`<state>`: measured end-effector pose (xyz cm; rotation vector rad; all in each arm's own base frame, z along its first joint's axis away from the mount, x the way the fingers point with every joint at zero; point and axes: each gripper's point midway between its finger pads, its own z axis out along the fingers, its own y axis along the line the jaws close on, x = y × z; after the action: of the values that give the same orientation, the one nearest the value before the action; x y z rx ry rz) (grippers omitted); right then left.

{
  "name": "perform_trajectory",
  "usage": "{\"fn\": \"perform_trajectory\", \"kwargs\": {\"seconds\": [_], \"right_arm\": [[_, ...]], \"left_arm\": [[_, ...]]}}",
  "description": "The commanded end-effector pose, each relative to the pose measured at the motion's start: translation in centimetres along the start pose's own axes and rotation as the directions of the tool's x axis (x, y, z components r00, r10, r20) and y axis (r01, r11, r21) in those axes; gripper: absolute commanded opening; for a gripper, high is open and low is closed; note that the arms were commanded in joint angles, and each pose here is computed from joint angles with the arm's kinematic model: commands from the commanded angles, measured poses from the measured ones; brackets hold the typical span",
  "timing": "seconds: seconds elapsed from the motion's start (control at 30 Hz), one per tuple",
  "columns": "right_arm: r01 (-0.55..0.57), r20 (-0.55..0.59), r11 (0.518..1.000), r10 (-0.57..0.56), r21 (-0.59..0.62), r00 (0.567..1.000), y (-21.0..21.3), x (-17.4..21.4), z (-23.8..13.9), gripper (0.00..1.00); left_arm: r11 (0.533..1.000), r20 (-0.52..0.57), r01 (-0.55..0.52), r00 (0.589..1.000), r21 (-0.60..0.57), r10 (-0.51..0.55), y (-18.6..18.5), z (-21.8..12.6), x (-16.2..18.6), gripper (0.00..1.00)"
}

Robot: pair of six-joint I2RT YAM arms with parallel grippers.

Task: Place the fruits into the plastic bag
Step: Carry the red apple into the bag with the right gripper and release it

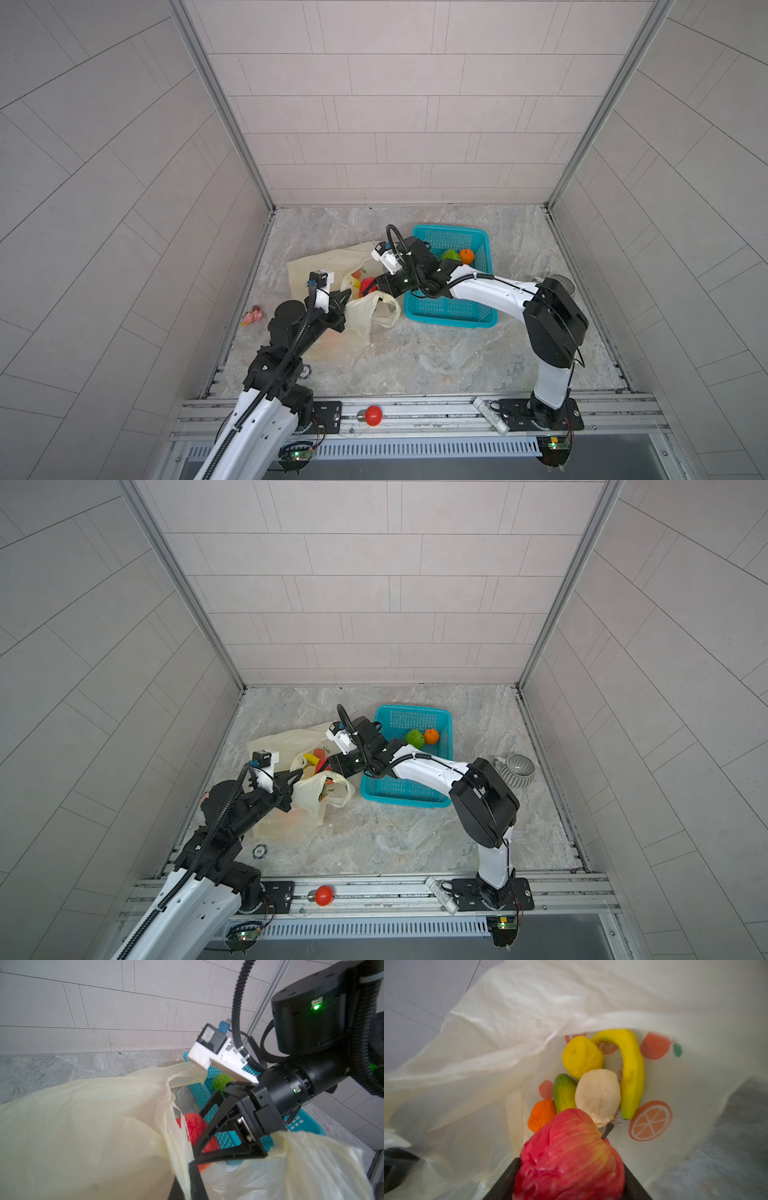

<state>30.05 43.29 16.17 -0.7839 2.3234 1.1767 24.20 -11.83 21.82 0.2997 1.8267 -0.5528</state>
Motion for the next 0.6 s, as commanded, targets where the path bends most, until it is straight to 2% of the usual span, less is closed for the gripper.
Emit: {"fn": "perform_trajectory", "kwargs": {"seconds": [0.0, 0.13, 0.27, 0.43, 0.57], "right_arm": [[0.056, -0.051, 0.995, -0.061, -0.087, 0.997, 2.8, 0.7, 1.4, 0.50], [0.060, -0.117, 0.990, -0.075, -0.129, 0.990, 4.2, 1.9, 3.8, 0.51], [0.091, -0.174, 0.981, -0.120, -0.169, 0.977, 5.5, 3.2, 5.2, 0.56], [0.105, -0.187, 0.978, -0.139, -0.181, 0.972, 5.9, 3.6, 5.2, 0.73], [0.125, -0.159, 0.983, -0.146, -0.131, 0.976, 4.9, 2.9, 3.8, 0.81]], "left_arm": [[1.000, 0.003, -0.004, 1.000, 0.007, 0.004, -0.1, 0.0, 0.0, 0.00], [1.000, 0.006, -0.004, 1.000, 0.009, 0.004, -0.1, 0.0, -0.1, 0.00], [1.000, 0.006, -0.001, 1.000, 0.016, 0.001, -0.2, 0.0, -0.1, 0.00], [1.000, 0.003, 0.000, 1.000, 0.011, 0.000, -0.1, 0.1, 0.0, 0.00], [1.000, 0.001, 0.000, 1.000, 0.009, 0.000, -0.1, 0.1, 0.0, 0.00]]}}
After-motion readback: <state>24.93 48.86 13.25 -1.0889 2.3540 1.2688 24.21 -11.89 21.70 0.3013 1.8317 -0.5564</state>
